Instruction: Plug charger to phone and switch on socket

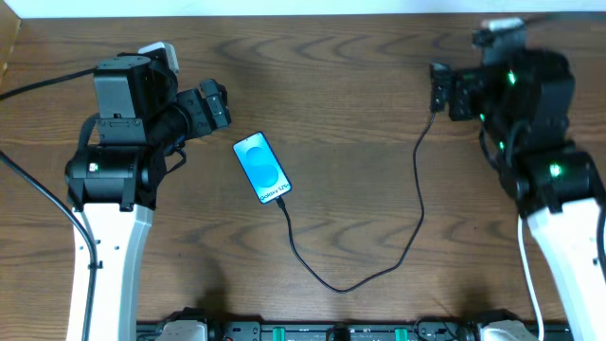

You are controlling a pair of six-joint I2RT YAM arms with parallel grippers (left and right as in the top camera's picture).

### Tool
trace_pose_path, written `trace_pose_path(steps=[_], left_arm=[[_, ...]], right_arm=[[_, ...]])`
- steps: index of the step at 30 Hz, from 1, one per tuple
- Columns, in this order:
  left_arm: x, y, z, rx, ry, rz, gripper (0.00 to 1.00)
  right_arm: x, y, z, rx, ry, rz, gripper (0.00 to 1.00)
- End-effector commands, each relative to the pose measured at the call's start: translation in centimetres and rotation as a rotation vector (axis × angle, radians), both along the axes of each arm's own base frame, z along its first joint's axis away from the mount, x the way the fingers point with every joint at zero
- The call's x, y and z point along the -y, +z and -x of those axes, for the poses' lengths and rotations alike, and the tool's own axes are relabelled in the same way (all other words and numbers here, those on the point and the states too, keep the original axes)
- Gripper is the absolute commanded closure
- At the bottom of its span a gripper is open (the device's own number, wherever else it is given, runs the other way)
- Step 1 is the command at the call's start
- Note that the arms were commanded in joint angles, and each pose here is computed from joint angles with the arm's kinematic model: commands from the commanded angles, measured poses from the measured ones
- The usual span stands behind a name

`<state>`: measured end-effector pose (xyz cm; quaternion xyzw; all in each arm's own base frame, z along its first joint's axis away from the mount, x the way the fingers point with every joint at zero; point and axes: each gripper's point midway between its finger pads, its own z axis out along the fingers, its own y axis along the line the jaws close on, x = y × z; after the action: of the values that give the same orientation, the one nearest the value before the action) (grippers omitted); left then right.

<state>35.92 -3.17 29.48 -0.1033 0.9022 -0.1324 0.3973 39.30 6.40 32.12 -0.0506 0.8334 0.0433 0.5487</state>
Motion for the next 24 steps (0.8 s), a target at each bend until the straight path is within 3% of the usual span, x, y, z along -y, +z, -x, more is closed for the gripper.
trace_pose_path(steps=[1, 12, 24], left_arm=[[-0.1, 0.4, 0.1, 0.011, -0.005, -0.006, 0.05], [-0.1, 0.4, 0.1, 0.011, -0.005, -0.006, 0.05], [-0.1, 0.4, 0.1, 0.011, -0.005, -0.006, 0.05]], right_arm=[[0.7, -1.6, 2.4, 0.044, 0.002, -0.009, 0.01], [1.9, -8.0, 10.0, 0.312, 0.003, -0.053, 0.01], [2.3, -13.6, 13.5, 0.365, 0.011, -0.063, 0.01]])
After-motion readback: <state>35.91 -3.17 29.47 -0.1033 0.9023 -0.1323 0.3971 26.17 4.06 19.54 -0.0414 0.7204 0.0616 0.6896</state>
